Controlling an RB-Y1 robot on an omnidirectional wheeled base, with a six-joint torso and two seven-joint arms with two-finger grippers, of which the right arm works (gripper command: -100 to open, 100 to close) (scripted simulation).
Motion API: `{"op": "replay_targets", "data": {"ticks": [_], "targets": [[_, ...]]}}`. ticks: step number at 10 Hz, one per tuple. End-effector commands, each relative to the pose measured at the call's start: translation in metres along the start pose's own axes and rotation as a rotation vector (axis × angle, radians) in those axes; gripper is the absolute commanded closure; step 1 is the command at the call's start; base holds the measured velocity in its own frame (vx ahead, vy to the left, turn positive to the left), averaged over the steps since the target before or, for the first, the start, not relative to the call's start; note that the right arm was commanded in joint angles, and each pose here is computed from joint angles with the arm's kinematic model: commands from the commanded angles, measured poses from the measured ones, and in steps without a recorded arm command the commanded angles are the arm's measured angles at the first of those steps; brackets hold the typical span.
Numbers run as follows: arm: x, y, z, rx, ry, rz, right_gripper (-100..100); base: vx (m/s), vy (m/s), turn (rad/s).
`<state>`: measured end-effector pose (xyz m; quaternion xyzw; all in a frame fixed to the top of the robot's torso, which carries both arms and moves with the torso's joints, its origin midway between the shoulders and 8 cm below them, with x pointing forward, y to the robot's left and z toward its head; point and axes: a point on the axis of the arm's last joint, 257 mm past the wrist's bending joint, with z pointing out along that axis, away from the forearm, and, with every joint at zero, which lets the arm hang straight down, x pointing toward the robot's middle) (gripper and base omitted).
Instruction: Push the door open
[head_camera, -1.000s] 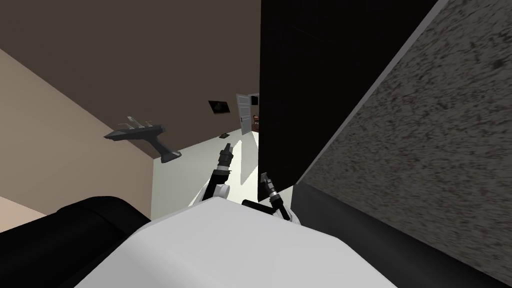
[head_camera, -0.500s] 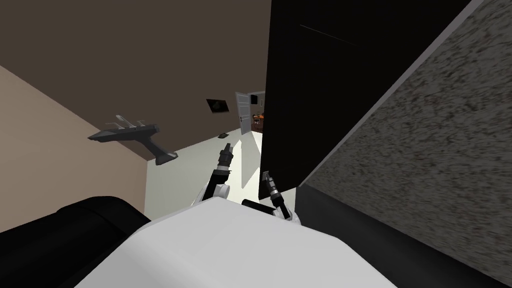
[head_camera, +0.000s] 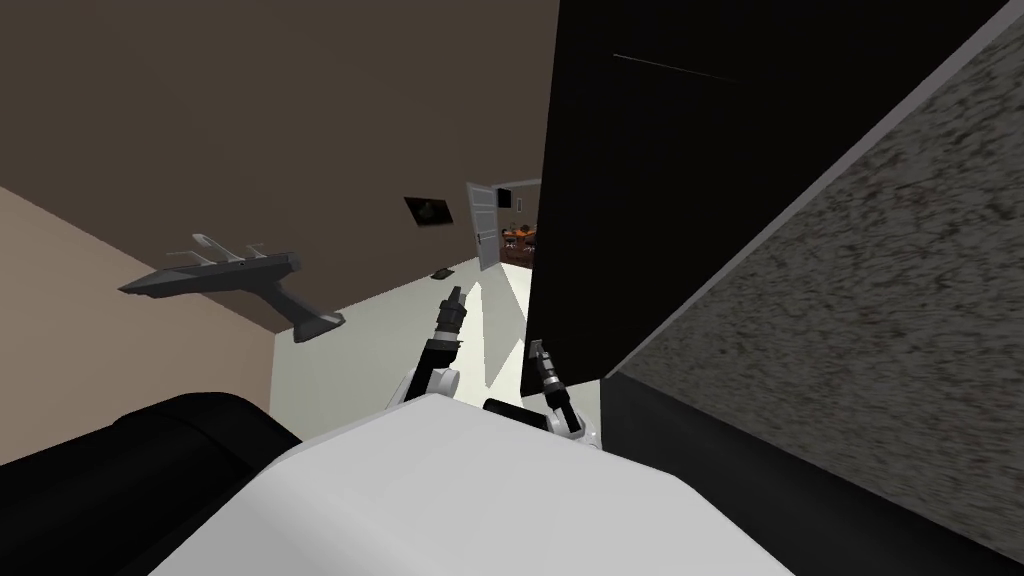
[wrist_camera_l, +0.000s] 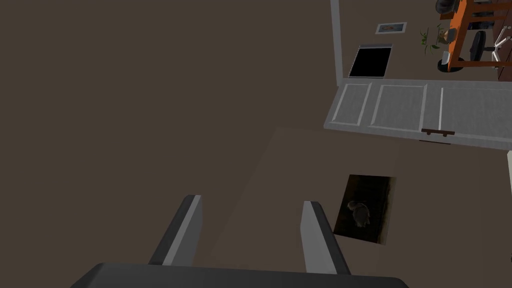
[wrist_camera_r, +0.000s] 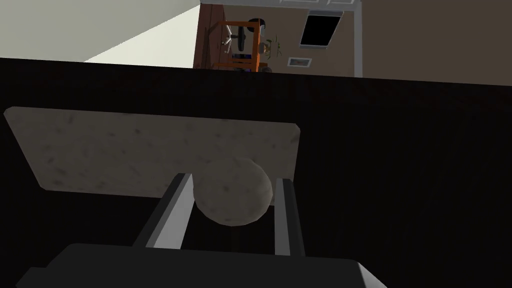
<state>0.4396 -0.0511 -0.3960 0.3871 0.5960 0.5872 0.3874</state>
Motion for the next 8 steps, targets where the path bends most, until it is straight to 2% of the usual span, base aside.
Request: {"op": "replay_targets", "data": {"ticks": [1, 2, 8], "targets": [[0.0, 0.0, 0.0, 0.0, 0.0, 0.0, 100, 0.07, 0.068, -0.029], [-0.017, 0.001, 0.0005, -0.003, -0.03, -0.008, 100, 0.113, 0.103, -0.041], [-0.059, 0.002, -0.0008, -0.004, -0.134, -0.01, 100, 0.188, 0.187, -0.078]]}}
